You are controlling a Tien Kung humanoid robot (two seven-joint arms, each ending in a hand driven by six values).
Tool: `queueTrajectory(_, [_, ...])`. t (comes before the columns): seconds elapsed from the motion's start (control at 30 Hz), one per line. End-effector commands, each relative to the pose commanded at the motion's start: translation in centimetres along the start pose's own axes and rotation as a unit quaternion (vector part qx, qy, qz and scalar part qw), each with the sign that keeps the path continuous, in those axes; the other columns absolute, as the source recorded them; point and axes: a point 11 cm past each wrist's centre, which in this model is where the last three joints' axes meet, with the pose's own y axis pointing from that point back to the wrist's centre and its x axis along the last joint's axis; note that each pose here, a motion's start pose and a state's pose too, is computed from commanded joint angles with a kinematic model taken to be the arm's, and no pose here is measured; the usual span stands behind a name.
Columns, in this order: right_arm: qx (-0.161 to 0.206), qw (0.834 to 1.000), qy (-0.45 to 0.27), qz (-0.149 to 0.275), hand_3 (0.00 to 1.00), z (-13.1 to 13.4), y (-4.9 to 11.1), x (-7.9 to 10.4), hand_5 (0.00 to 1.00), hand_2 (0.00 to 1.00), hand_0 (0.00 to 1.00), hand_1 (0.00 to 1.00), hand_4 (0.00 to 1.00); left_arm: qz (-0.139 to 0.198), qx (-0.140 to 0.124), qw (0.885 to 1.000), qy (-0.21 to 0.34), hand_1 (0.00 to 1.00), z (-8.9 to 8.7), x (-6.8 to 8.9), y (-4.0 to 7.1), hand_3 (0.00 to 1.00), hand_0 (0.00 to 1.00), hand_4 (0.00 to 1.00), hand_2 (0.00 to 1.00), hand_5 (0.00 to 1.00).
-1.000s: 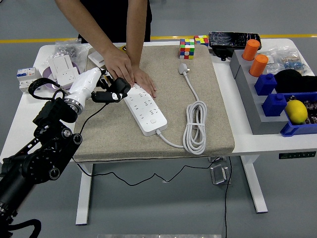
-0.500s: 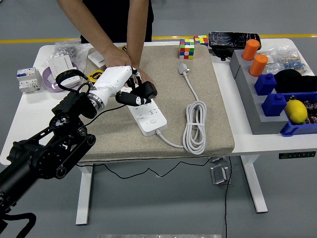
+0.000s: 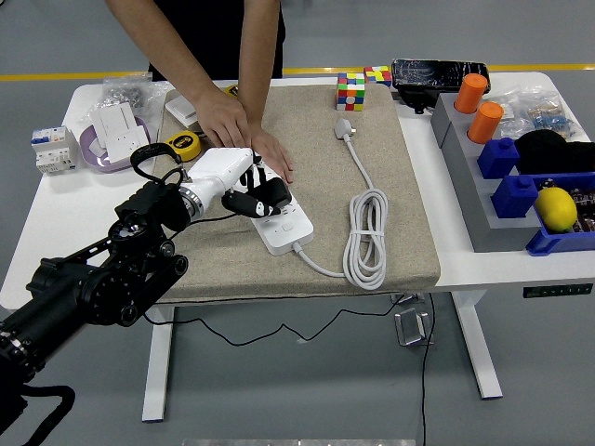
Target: Pick up the plug,place it near the board,insert it into the board,press the button
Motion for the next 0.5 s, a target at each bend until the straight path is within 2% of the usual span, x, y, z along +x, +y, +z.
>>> queueTrajectory(0.5, [0.003, 1.0, -0.002, 0.0, 0.841, -0.3, 0.0, 0.0, 0.959, 0.834, 0.95, 0.903, 0.998, -0.004, 0.021, 1.0, -0.023, 0.512, -2.1, 0.6, 0.2, 0.367, 0.508, 0.613, 0.376, 0.226])
